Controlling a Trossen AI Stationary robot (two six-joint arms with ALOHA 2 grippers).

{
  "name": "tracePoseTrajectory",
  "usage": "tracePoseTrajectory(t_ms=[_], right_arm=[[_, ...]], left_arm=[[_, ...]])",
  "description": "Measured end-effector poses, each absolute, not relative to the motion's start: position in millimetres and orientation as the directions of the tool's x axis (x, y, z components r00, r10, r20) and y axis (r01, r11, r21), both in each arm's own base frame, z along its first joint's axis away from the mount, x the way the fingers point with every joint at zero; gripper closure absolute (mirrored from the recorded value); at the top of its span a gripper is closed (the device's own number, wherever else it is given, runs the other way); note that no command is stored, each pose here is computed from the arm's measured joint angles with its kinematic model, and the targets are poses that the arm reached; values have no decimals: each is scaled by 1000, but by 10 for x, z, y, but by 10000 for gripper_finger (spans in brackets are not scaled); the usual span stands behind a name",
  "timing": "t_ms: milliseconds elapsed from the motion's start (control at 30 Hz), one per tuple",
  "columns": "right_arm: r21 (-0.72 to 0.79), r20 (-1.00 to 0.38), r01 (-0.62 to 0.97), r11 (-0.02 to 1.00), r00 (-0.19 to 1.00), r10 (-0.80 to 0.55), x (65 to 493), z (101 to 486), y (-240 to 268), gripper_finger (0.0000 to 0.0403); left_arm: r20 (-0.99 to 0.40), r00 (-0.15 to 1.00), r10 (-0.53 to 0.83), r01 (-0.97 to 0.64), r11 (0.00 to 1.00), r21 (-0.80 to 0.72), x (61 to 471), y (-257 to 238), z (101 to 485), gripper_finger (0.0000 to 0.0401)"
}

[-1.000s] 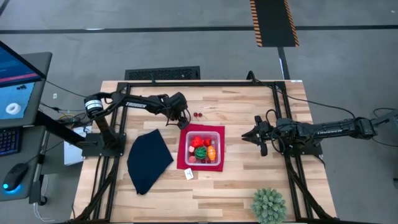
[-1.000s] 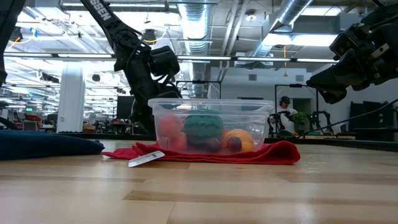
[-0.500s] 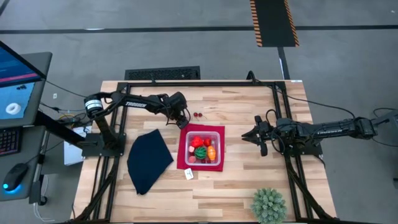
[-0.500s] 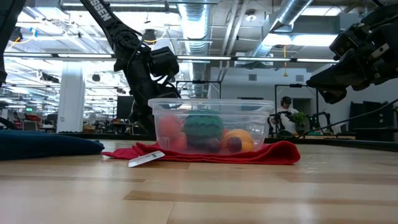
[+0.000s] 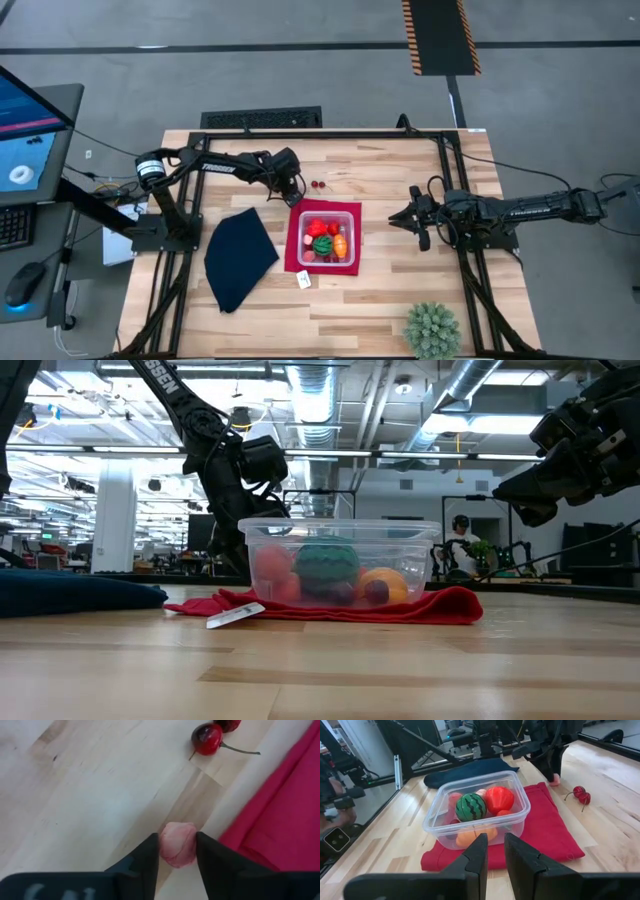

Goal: Pick and placing Produce into tupperware
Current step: Put the peach in the transparent bin

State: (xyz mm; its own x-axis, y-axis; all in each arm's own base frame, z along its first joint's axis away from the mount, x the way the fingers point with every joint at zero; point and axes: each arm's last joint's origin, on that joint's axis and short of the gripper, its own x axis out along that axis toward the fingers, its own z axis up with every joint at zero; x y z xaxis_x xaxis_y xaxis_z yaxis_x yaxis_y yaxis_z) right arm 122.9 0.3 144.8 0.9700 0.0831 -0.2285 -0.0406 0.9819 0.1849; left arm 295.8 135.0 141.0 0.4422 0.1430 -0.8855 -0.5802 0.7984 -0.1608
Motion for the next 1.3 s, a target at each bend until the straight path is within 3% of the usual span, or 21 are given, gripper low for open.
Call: tracePoseTrajectory(t_ms=[400,700,1033,1300], right_arm=[[185,-228,-41,982,970,83,1230,1449,3,315],[185,-228,-41,982,970,84,1229,1448,3,315],[185,-229,-41,982,970,83,1229,1448,3,315],[185,-228,-41,982,970,83,1229,1448,3,315]], left_arm=[[-887,439,145,-573,805,-152,2943,1344,1434,307],[-834,527,164,-502,852,-150,2918,1185,1792,308],[-745,664,67,-233,965,-121,3044,412,2142,304],[-699,714,35,-96,994,-48,3105,-172,2192,303]])
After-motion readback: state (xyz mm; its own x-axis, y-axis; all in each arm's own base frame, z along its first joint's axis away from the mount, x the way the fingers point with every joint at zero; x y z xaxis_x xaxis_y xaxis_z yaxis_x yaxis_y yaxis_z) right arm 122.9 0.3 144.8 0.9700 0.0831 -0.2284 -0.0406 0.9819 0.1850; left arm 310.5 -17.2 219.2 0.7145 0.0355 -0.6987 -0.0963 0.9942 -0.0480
